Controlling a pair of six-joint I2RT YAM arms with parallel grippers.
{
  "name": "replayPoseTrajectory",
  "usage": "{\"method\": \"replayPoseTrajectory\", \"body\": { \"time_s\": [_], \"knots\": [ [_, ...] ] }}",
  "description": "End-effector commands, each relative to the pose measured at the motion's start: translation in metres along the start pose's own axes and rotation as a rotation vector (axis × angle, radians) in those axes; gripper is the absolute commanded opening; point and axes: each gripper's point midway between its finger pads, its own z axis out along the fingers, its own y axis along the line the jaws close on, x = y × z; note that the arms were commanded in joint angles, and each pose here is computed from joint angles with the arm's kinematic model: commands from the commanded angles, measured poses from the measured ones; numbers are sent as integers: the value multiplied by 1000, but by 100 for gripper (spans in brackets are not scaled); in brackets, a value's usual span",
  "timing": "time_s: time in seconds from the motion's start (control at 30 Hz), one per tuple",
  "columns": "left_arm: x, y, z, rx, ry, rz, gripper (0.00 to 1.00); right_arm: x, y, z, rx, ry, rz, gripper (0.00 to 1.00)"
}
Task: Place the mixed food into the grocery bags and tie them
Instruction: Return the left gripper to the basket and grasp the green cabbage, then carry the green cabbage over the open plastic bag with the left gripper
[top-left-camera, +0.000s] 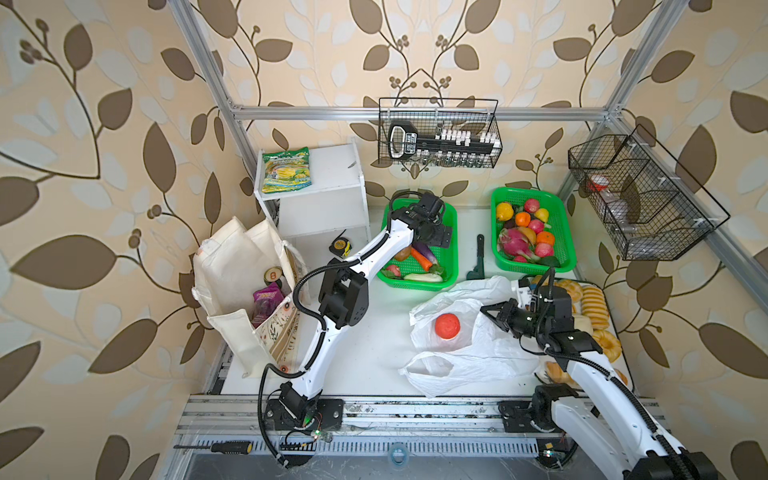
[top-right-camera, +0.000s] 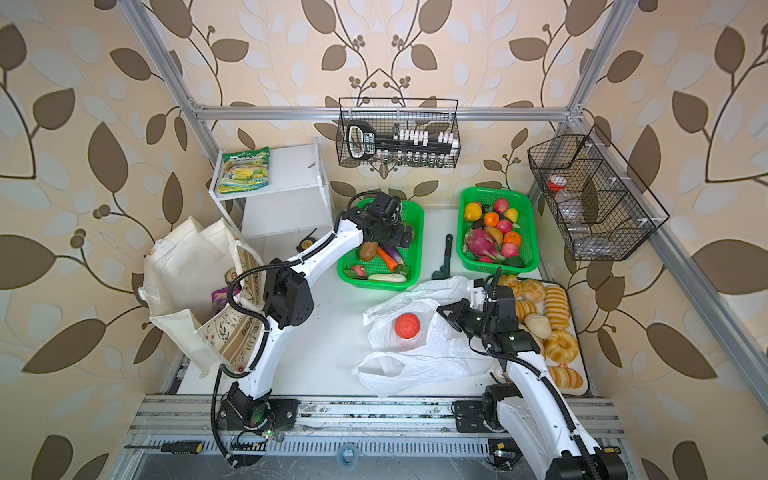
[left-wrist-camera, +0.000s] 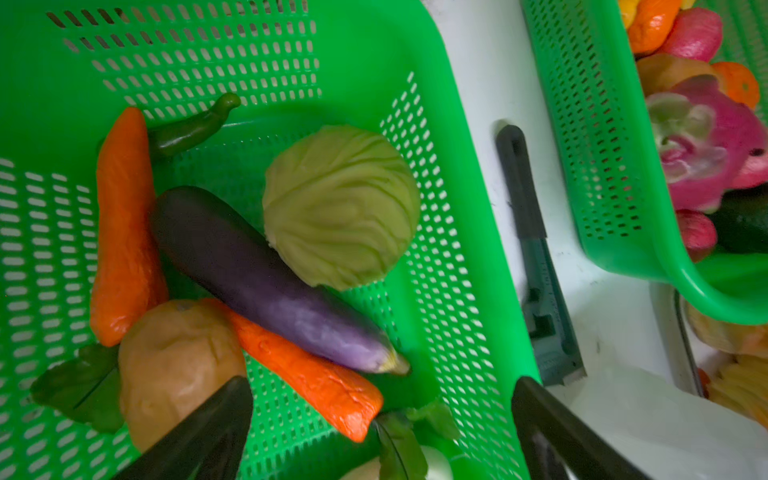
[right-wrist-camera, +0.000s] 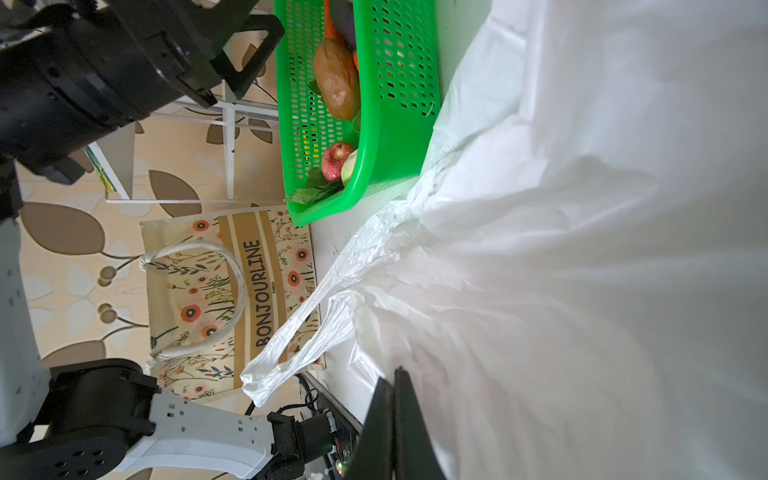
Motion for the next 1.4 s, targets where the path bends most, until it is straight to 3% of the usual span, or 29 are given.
{"method": "replayPoseTrajectory", "body": {
  "time_s": [0.0,0.17,0.53,0.6,0.7,0.77,0.87,1.07,1.2,1.37],
  "knots": [
    [-20,12,-5,25,-37,5,99,-7,7,-5,1,-28,-26,0],
    [-29,2,19,102,-85,60,99,-9,7,-1,2,-19,-17,0],
    [-48,-4,62,154,-195,29,99,-11,6,2,11,-8,-9,0],
    [-46,-3,68,151,-189,27,96,-11,6,2,13,-7,-8,0],
    [-45,-4,65,158,-178,30,81,-11,7,1,13,-9,-11,0],
    [-52,-11,49,172,-193,52,72,-11,7,1,14,-11,-10,0],
    [-67,-22,12,191,-243,99,66,-13,9,0,4,-17,-7,0],
    [-88,-51,-96,241,-354,170,65,-15,18,0,-34,-26,1,0],
    [-73,-59,-151,277,-375,181,67,-18,21,-1,-41,-36,-6,0],
    [-11,-65,-191,380,-291,159,66,-19,25,-2,-60,-40,1,0]
  ]
}}
